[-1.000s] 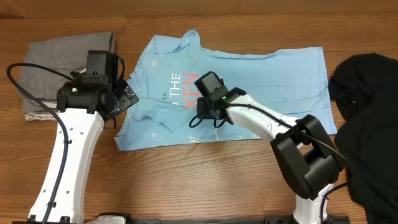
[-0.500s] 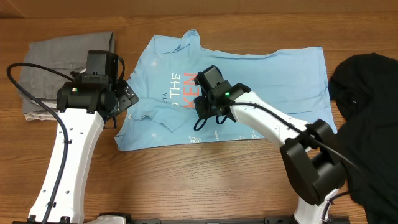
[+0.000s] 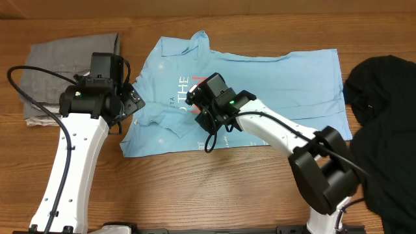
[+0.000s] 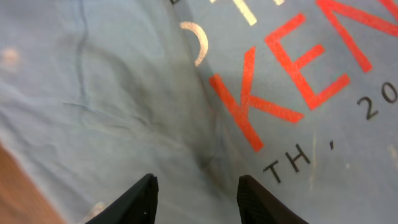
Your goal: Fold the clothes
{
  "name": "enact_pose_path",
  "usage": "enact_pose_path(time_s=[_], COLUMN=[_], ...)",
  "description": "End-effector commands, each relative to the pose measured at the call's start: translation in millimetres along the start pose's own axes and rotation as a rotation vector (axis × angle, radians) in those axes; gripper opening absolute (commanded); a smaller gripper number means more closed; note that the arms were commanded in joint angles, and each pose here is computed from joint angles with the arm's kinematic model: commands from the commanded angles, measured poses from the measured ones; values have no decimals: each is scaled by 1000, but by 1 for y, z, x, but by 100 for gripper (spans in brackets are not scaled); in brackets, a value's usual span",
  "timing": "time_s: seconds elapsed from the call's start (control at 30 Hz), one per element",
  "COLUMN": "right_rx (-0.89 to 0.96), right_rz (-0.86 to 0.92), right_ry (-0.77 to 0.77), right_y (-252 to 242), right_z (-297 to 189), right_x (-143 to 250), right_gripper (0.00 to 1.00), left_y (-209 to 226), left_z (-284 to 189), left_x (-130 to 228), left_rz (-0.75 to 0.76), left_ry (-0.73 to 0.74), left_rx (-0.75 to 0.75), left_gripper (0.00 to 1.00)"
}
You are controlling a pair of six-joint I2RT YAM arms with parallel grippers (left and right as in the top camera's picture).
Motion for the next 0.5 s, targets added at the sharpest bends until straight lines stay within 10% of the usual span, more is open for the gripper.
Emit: enact_pose_path(time_s=[0.0,0.47], right_rx=[45,115], right_rz=[-105,-123], right_ry=[41,37], right_y=[-10,-21], right_z=[20,22], right_x=[12,9], right_gripper=[48,49], left_y=[1,1], left_z=[2,2], left_x=[-1,-1], left_rz=[-5,-6], left_ry=[-3,-3], left_rx=[-8,-8], left_gripper=[100,100])
Point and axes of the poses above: each gripper's point midway between its finger pads, its own z axis out along the fingers, its own y axis along the line the jaws close on, x = y × z, the point moved 1 cm from there along -z, back along the fingers, and after that the axes turned 7 degrees about z, right-handed, at the moved point
